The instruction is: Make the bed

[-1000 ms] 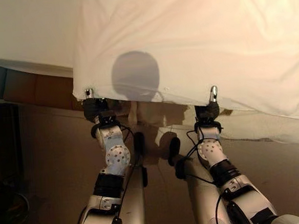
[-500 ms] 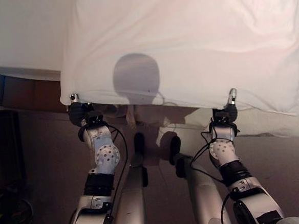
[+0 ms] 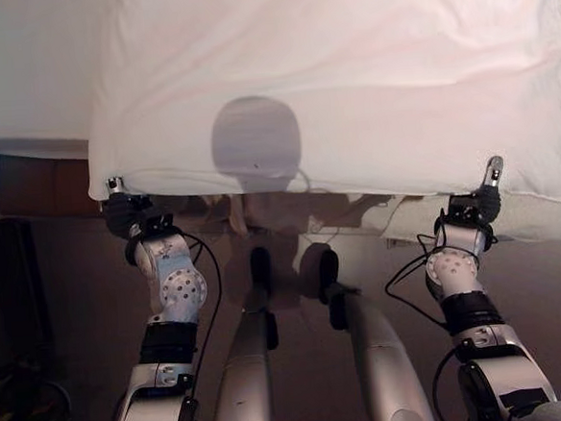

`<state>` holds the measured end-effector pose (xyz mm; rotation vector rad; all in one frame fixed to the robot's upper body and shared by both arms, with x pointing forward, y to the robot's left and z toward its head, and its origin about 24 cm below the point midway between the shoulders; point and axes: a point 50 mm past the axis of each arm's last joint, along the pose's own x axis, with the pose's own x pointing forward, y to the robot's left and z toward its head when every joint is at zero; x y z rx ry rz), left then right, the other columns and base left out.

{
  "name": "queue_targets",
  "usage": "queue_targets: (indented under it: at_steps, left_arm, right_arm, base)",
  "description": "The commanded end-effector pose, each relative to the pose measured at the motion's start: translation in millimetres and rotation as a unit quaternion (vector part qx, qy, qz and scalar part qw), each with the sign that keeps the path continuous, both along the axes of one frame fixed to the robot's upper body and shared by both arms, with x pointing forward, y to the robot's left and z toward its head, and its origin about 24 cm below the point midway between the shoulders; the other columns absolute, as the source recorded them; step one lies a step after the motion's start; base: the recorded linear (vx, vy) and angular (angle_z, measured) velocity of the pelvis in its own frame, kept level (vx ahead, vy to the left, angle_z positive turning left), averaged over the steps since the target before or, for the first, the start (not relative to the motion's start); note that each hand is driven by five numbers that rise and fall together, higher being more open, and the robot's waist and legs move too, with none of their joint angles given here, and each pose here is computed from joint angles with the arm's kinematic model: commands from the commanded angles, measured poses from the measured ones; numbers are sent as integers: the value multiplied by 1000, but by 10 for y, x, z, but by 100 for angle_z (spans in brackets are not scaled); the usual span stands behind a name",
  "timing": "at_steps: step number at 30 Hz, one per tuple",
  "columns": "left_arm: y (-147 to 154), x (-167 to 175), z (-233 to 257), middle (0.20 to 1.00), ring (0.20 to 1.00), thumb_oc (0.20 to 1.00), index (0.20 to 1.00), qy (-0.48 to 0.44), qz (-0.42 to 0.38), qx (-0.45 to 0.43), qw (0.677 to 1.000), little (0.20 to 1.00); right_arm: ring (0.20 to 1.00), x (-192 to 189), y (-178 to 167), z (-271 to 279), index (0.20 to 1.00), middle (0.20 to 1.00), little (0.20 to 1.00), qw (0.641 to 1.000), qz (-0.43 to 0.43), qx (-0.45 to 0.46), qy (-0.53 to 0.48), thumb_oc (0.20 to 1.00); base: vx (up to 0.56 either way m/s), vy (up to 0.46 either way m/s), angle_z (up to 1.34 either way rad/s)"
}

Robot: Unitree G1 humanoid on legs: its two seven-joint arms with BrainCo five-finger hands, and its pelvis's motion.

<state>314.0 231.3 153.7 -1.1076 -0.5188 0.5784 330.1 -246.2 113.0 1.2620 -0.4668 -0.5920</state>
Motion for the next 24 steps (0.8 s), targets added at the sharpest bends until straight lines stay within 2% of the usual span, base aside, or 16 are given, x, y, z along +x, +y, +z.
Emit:
queue_targets:
  at_steps: [1,6,7,8,19,24]
  left_arm:
    - [634,-252,125,200,200,200,200,-46,152,27,987,200]
    - [592,-227,65,200,200,200,200,-39,137,25,989,200]
    - [579,-223,55,526,526,526,526,-39,134,23,990,526]
    - [564,-225,31,1000,1000,1000,1000,-40,130,18,991,1000]
    - [395,-233,-525,1000,1000,1000,1000,20,72,-43,996,1000]
    - [181,-296,-883,1000,1000,1000,1000,71,18,-60,996,1000]
  right_arm:
    - [200,-344,-520,94,200,200,200,991,-121,-44,-29,200]
    - [200,-333,-431,142,200,200,200,992,-105,-51,-50,200]
    - [200,-338,-414,164,200,200,200,991,-105,-51,-59,200]
    - [200,-343,-383,168,200,200,200,992,-101,-51,-63,200]
    - [200,-452,-5,394,200,200,200,983,-54,-61,-164,200]
    - [200,-560,215,632,200,200,200,967,-9,-93,-238,200]
  base:
    - [-2,-22,-4]
    - [0,0,0]
    - [0,0,0]
    - [1,-20,-3]
    - [0,-2,0]
    - [0,0,0]
